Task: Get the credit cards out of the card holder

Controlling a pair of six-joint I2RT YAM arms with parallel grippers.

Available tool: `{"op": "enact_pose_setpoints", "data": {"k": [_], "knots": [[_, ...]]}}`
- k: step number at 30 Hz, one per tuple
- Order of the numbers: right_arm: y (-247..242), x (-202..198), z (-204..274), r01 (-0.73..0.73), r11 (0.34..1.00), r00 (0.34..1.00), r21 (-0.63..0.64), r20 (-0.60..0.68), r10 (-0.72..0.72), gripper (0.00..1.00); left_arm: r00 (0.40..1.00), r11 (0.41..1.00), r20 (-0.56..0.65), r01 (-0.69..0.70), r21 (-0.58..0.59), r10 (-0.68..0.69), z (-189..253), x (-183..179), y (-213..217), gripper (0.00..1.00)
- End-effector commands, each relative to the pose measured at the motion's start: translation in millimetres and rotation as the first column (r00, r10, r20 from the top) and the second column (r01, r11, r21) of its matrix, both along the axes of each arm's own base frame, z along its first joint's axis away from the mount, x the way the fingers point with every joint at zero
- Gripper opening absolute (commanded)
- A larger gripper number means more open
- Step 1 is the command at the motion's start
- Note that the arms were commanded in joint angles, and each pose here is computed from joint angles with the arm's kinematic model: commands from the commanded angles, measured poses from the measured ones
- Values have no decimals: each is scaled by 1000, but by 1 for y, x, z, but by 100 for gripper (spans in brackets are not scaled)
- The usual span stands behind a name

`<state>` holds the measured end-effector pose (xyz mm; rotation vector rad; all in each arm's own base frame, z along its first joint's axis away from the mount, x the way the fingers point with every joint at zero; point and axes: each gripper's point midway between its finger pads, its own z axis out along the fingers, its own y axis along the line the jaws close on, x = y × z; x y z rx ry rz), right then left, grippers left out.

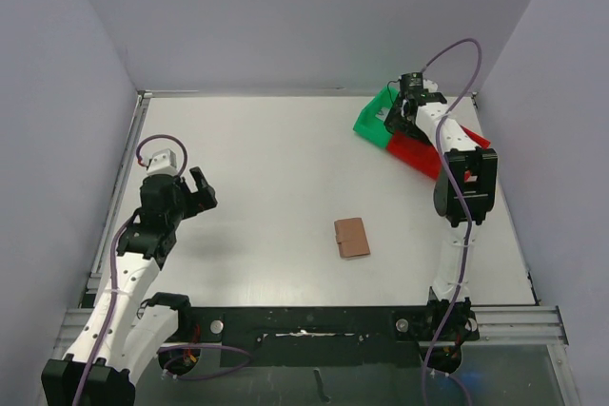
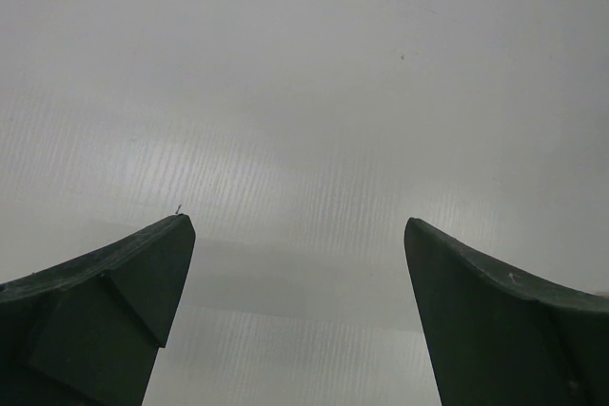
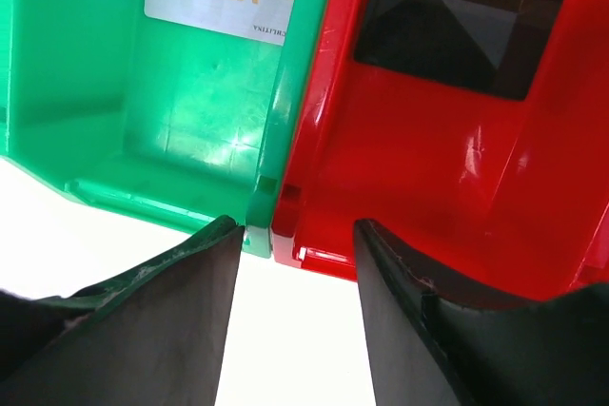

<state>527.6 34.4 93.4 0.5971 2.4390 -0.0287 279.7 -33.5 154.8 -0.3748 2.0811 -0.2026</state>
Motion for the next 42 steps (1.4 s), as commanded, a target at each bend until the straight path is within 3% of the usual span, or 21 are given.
{"op": "enact_pose_setpoints", "data": {"k": [1, 10, 16, 26, 42], "knots": [[0, 24, 15, -3, 1000, 997, 9, 75, 3, 51, 996, 1000, 83, 25, -4, -24, 24, 14, -6, 93], [-2, 34, 7, 2, 1000, 998, 10, 67, -3, 50, 997, 999, 70, 34, -6, -33, 21, 16, -7, 93], [2, 29, 6, -9, 1000, 998, 24, 61, 8, 42, 997, 999, 63, 35, -7, -35, 19, 17, -8, 93], [24, 4, 2, -46, 998, 998, 30, 41, 45, 31, 997, 999, 61, 42, -9, -41, 19, 16, -9, 93], [106, -65, -9, -214, 977, 976, 9, -37, 214, 31, 997, 999, 69, 36, -10, -36, 21, 15, -8, 93]]}}
